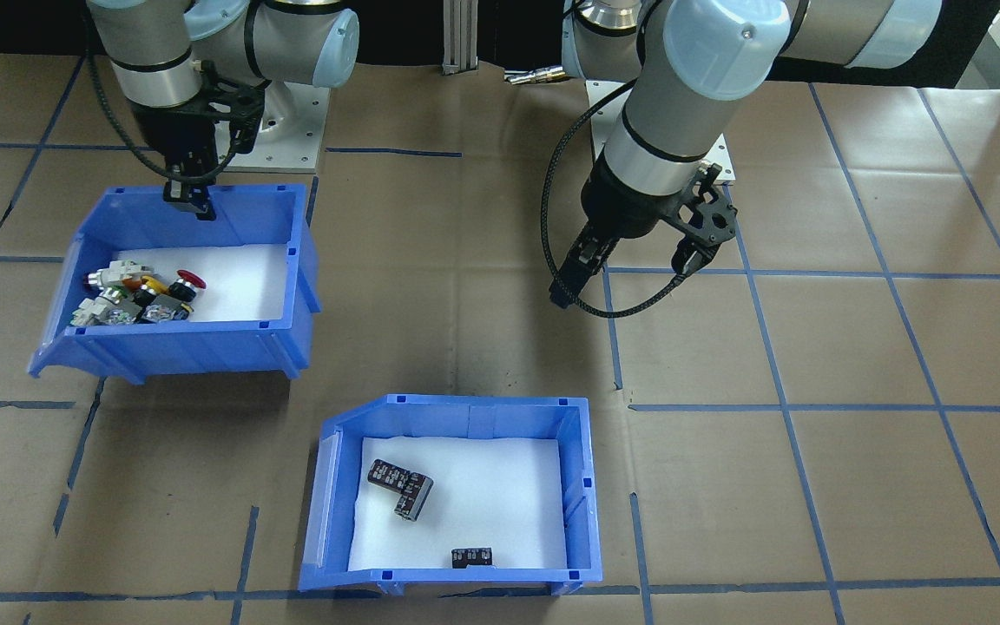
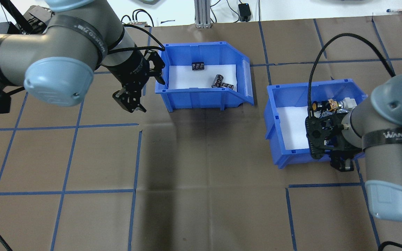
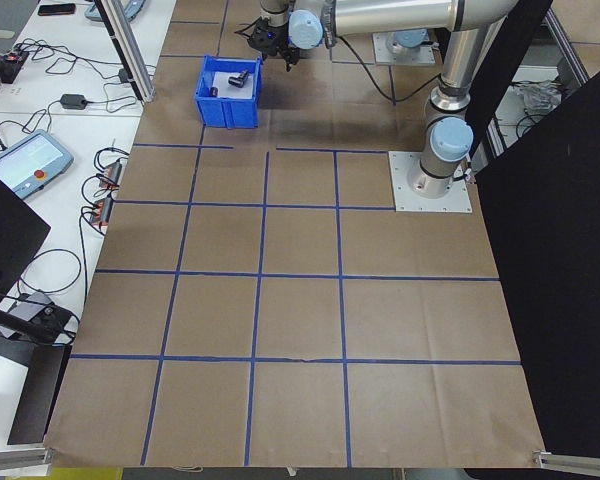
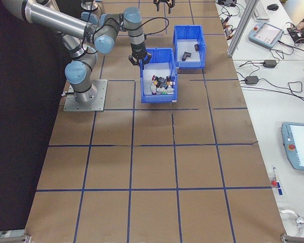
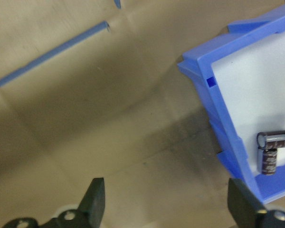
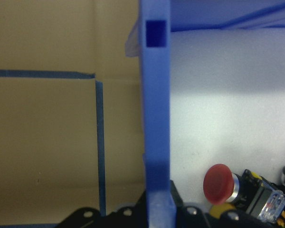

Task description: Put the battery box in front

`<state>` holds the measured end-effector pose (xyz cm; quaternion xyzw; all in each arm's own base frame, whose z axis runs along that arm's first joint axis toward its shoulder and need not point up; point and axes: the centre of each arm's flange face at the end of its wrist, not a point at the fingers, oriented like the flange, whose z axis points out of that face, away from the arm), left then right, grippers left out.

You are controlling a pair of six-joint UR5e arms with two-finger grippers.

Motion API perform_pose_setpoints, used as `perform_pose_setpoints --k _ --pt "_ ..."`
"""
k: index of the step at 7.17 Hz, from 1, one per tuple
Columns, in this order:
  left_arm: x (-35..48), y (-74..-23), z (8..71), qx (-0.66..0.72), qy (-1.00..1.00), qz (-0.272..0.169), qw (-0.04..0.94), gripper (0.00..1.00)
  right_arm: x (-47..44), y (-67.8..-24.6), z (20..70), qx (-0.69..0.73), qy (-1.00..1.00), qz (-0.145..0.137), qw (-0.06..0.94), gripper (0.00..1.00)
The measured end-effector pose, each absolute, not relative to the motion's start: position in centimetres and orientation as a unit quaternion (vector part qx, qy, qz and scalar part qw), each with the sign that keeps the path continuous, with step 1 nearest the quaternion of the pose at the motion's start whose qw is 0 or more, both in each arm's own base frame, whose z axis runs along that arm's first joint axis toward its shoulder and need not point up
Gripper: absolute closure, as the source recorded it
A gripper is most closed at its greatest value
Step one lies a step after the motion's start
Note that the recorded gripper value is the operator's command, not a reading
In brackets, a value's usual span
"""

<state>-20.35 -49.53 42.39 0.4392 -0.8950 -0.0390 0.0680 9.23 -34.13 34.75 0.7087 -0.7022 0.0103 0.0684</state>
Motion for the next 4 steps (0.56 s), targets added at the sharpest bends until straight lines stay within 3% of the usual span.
perform_pose_setpoints --k 4 --pt "-14.7 -45.5 46.1 0.158 -0.987 -0.031 0.006 0.0 17.6 -30.0 33.4 0.688 -0.723 0.017 0.059 1.0"
